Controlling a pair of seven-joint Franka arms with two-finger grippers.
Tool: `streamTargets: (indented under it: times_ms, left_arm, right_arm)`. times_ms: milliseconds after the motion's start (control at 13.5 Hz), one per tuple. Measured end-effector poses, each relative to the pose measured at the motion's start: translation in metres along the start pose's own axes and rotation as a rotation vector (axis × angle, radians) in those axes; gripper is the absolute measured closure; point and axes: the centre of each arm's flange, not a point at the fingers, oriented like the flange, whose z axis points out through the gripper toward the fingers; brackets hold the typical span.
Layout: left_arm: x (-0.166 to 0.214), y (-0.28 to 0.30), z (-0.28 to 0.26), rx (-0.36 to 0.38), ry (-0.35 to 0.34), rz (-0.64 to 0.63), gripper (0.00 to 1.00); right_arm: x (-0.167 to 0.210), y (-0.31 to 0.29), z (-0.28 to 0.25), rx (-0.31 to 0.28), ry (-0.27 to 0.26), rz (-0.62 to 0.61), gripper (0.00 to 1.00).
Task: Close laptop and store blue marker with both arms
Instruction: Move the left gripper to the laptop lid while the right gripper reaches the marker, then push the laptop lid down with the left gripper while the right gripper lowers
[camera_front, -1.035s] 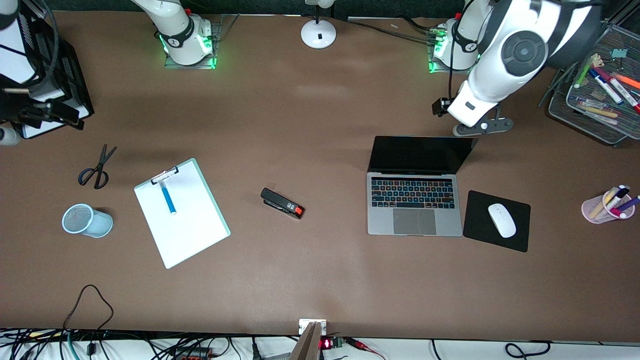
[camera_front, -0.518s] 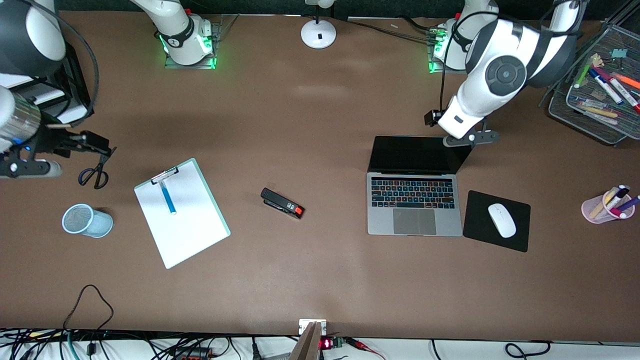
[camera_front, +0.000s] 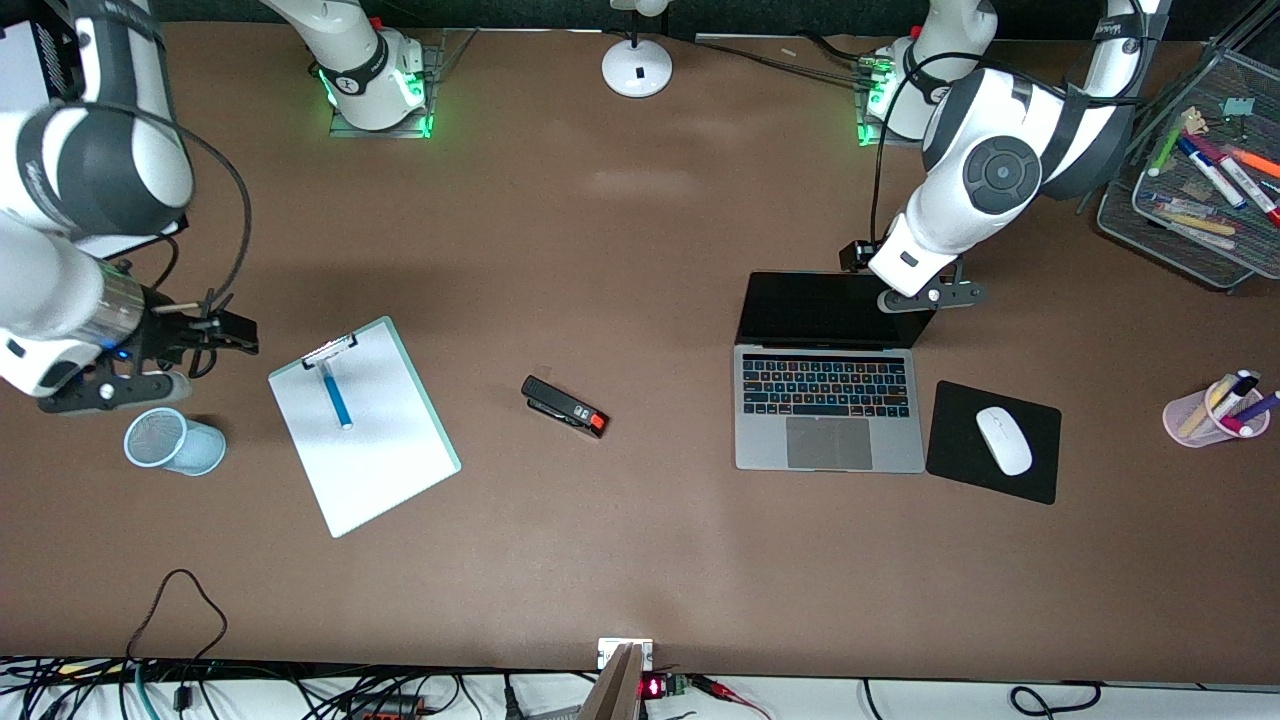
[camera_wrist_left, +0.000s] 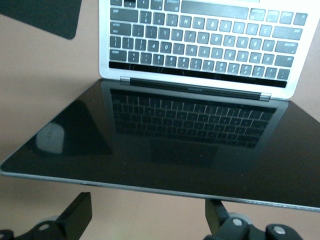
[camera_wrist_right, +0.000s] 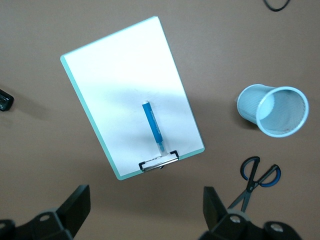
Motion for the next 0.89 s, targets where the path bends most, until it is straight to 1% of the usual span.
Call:
streamTargets:
  times_ms: [148,296,370,592,813,887]
  left_arm:
    - [0.004,0.002,0.000,-0.014,0.025,0.001,0.00]
    - [0.010,0.004,0.003,-0.030,0.049,0.001,0.00]
    - [0.013,0.005,0.005,-0.039,0.062,0.001,0.00]
    - [0.024,0.008,0.012,-0.070,0.105,-0.003,0.00]
    - [0.039,0.009,0.025,-0.106,0.145,-0.011,0.00]
    - [0.044,0.008,0.030,-0.116,0.153,-0.017,0.00]
  right_arm:
    - [0.010,0.000,0.030,0.002,-0.034,-0.083,0.00]
    - [0.023,0.001,0.058,-0.003,-0.034,-0.161,0.00]
    - [0.028,0.001,0.072,-0.004,-0.037,-0.179,0.00]
    - [0.040,0.001,0.106,0.000,-0.036,-0.192,0.00]
    - [0.048,-0.002,0.136,0.056,-0.040,-0.169,0.00]
    - [0.049,-0.003,0.144,0.065,-0.042,-0.164,0.00]
